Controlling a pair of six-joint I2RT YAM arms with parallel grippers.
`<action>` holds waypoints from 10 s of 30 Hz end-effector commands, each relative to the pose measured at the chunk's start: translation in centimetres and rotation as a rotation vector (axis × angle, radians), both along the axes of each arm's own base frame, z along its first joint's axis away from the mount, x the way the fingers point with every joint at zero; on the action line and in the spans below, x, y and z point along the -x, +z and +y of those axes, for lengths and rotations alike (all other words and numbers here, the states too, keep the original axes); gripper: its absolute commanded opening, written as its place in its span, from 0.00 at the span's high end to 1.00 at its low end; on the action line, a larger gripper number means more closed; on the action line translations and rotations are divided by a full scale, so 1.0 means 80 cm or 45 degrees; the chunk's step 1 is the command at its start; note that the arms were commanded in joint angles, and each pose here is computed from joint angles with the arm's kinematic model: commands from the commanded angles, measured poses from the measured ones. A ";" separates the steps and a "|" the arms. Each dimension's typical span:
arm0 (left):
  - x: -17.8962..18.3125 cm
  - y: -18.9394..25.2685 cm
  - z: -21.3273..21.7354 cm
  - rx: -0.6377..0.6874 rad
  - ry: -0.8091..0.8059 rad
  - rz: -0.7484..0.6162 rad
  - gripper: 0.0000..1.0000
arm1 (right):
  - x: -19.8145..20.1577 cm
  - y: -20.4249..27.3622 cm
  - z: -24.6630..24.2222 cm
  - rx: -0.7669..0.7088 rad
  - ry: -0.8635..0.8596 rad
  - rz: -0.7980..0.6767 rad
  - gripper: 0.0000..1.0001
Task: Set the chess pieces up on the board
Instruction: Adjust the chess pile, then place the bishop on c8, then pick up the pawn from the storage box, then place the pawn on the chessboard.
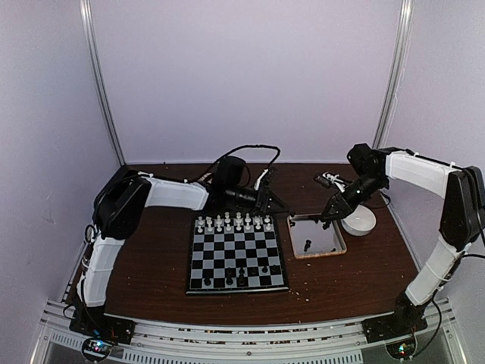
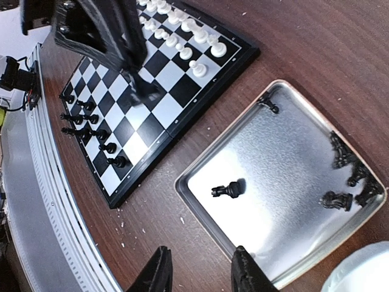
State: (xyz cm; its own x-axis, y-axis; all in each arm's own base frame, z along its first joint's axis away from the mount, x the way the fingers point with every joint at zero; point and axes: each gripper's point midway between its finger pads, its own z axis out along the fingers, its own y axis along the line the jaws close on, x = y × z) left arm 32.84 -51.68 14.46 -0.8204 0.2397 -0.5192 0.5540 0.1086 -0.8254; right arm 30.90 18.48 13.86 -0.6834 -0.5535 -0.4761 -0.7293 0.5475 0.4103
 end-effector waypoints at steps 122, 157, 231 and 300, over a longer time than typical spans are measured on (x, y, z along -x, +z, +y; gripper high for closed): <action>0.183 0.024 0.101 -1.073 -0.567 -1.216 0.75 | -0.002 -0.016 -0.043 0.151 -0.025 -0.074 0.63; -0.017 0.135 0.259 -0.850 0.510 -1.133 0.61 | 0.030 -0.112 -0.054 0.734 0.187 -0.102 0.73; -0.032 0.147 0.279 -0.861 0.581 -1.123 0.62 | 0.027 -0.008 0.056 0.571 0.386 -0.227 0.95; 0.125 -0.030 0.136 -0.999 -0.460 -0.967 0.69 | 0.006 0.085 0.045 0.001 0.164 -0.466 0.64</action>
State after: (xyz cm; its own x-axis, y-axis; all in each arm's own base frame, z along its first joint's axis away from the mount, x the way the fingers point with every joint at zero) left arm 22.83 -40.20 12.51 -0.2109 0.8507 -0.4814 0.9751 0.2174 -0.0431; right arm 30.15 21.21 19.77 -0.4449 -0.6407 -0.6257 -0.8676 0.4816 0.1237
